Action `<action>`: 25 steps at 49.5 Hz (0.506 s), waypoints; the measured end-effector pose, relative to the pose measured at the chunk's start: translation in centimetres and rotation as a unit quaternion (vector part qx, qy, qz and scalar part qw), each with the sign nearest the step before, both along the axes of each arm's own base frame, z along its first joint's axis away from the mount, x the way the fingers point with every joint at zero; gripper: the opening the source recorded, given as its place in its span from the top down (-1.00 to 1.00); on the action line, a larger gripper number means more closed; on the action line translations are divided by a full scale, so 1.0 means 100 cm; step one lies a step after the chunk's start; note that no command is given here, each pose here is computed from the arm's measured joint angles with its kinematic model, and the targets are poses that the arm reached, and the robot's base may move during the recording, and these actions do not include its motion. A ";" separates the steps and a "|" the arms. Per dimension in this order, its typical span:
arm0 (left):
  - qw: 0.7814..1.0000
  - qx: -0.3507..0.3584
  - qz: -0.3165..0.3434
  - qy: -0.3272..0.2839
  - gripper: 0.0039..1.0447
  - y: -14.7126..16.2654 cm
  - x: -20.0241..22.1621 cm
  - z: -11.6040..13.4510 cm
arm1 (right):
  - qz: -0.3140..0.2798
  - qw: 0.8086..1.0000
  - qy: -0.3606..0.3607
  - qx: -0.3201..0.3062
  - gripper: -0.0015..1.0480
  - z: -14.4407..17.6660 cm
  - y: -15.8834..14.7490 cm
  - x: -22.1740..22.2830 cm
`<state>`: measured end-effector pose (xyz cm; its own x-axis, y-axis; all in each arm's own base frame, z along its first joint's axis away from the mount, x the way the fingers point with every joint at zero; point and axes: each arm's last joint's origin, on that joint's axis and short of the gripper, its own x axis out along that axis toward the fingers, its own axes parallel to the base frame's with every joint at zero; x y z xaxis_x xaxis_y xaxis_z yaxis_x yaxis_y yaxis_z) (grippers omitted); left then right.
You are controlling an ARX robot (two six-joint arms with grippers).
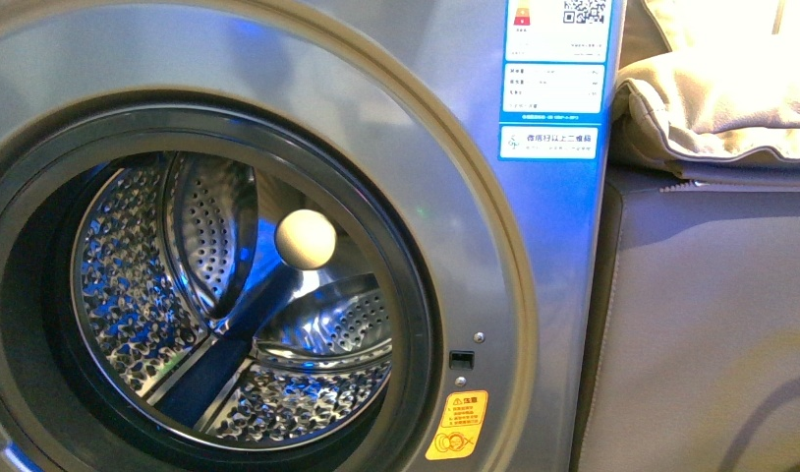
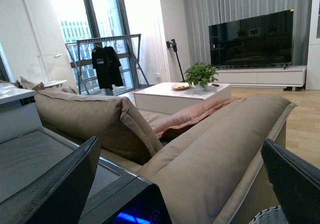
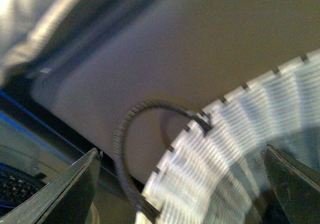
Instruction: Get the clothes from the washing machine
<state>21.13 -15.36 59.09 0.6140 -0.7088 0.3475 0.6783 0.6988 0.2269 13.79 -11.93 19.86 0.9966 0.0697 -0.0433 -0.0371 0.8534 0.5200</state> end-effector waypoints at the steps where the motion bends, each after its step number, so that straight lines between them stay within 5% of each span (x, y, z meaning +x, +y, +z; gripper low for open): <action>1: 1.000 0.000 0.000 0.000 -0.88 0.000 0.000 0.000 | 0.003 1.000 -0.018 -0.014 -0.85 0.007 0.005 -0.001; 10: 1.000 0.000 0.000 0.000 -0.88 0.000 0.000 0.000 | 0.046 0.991 -0.114 -0.058 -0.85 0.038 0.058 -0.011; 19: 1.000 -0.001 0.003 0.004 -0.88 0.000 0.000 0.000 | 0.081 0.984 -0.152 -0.054 -0.85 0.016 0.108 -0.031; 25: 0.974 -0.019 0.123 0.190 -0.88 -0.001 0.007 0.004 | 0.079 0.978 -0.177 -0.081 -0.85 0.007 0.115 -0.039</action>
